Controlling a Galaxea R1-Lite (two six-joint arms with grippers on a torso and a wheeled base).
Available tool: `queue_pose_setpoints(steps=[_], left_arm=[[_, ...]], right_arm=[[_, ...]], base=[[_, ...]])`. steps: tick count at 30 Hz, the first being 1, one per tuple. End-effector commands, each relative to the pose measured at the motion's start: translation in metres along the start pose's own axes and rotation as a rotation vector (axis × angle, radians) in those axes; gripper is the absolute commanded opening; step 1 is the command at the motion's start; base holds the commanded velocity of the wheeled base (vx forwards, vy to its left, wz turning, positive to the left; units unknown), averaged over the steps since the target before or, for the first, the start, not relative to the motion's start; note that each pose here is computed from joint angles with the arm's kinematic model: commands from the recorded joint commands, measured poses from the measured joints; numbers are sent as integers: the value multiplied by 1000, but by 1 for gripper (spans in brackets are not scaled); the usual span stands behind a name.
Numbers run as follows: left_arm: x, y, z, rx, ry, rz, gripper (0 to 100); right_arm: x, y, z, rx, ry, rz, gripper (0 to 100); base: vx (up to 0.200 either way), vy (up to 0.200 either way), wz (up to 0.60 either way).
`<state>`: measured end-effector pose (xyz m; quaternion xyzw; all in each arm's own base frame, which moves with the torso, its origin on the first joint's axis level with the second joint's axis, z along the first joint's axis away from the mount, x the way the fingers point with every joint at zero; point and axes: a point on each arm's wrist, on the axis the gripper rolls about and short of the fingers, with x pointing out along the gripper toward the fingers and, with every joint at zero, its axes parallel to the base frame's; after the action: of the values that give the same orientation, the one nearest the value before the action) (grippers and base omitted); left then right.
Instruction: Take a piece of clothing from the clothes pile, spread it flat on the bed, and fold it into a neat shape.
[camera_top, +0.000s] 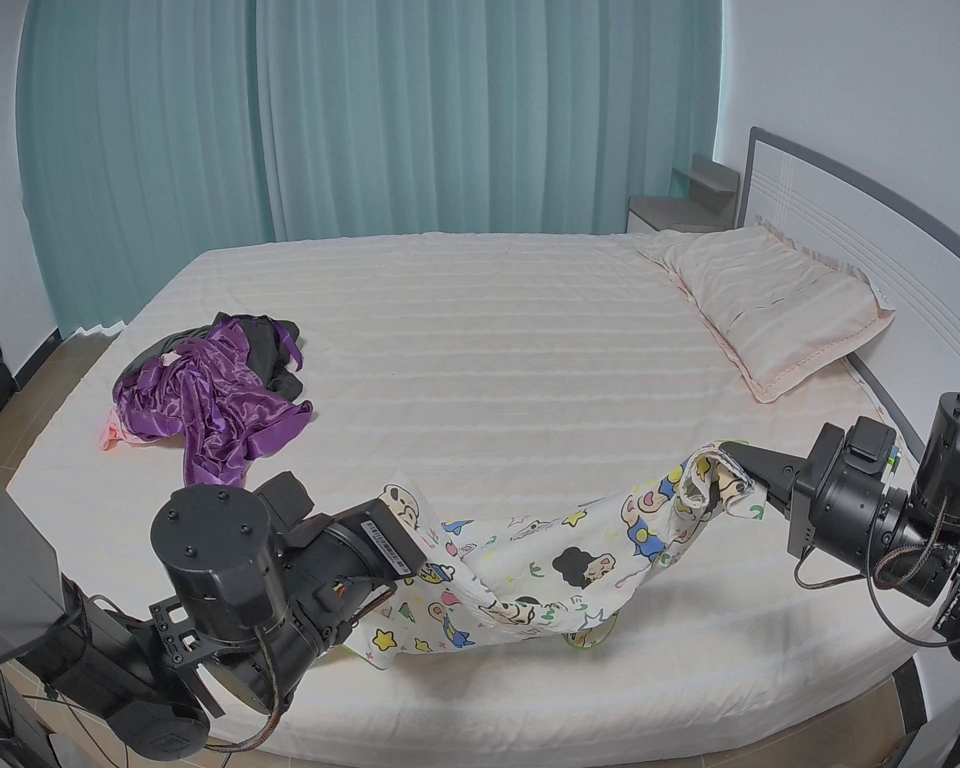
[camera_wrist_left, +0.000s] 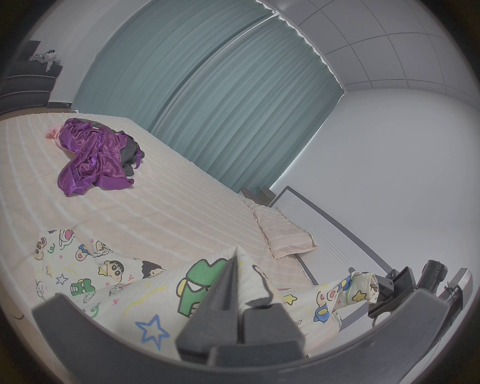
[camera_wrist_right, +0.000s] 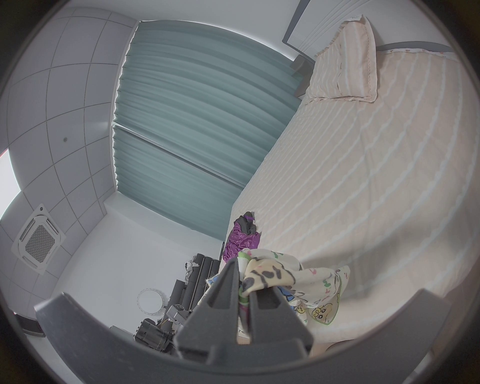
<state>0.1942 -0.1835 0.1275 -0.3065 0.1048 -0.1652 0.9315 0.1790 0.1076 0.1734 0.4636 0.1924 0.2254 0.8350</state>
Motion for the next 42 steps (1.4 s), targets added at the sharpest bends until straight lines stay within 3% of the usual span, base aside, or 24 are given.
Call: queue_pose_setpoints(steps=[1,16,25,31,36,42], left_arm=[[0,0,0,0,1,2,0],[0,1,0,3,-3,11,0],[0,1,3,1,-39,39,0],[-7,-2,11,2,-72,32,0],[-14,-4,16,14,-97,36,0],[-34,-1,25,54,-119,34,0]], right_arm=[[0,-1,-1,0,3,-3,0],[0,-1,-1,0,3,-3,0],[7,-3,-1,-11,10,-16,0],[6,-5,-3,-12,14,-26,0],[-4,2,1,-21,-9,10,0],[-35,15,3,-70,-26,114,0]], base=[[0,-200,0],[0,-200,0],[0,0,0],[-200,0,0],[-200,0,0],[-200,0,0]])
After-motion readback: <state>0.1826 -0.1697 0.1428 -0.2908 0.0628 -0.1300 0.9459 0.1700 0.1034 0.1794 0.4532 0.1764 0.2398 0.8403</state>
